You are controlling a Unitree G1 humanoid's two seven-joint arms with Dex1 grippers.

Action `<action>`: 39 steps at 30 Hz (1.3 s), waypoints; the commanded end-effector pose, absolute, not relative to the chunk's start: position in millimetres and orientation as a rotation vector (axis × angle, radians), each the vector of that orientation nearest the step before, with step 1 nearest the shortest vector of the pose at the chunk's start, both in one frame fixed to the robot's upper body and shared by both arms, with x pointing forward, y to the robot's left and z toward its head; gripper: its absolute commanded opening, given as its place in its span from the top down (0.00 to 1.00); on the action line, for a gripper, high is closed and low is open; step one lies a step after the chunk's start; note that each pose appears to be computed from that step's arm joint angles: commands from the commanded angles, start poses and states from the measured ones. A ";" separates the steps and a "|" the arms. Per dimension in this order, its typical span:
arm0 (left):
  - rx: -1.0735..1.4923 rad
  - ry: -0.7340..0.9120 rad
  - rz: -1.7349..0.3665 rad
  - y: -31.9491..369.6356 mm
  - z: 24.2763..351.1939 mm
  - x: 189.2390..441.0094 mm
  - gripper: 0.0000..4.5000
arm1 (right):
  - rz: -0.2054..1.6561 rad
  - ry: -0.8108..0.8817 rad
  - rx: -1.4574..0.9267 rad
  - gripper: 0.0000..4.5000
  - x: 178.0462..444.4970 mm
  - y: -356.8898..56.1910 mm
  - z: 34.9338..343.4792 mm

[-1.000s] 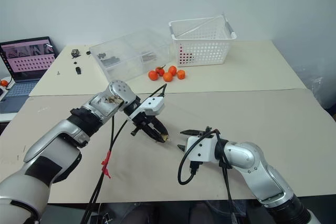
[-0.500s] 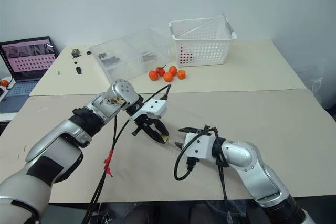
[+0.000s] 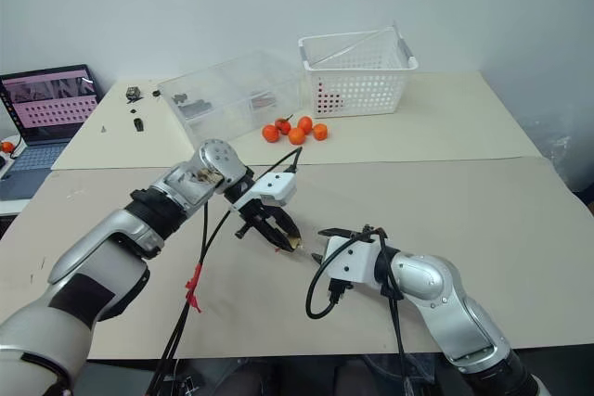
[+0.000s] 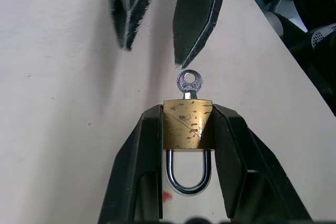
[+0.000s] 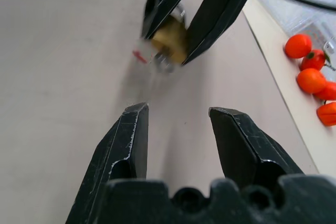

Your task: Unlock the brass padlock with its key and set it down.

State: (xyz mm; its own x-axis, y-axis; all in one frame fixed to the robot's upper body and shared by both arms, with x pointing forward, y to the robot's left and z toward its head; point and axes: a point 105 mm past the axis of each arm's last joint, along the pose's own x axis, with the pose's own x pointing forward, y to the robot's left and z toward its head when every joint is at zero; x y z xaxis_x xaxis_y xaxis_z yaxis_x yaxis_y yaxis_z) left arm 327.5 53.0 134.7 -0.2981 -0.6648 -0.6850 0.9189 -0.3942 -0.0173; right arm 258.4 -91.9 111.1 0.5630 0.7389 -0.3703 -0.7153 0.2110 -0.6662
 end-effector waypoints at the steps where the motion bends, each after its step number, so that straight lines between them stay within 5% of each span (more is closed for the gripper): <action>1: 0.678 0.495 -1.818 63.3 149.8 338.1 0.82 | 0.975 -0.100 -0.949 0.48 261.5 -96.7 127.5; 11: 0.038 0.637 -1.817 46.5 169.0 325.3 0.82 | 0.957 -0.250 -0.910 0.48 268.2 -78.6 160.6; 39: 0.139 0.692 -1.868 46.5 156.9 312.8 0.82 | 1.031 -0.253 -0.907 0.48 251.9 -74.6 170.7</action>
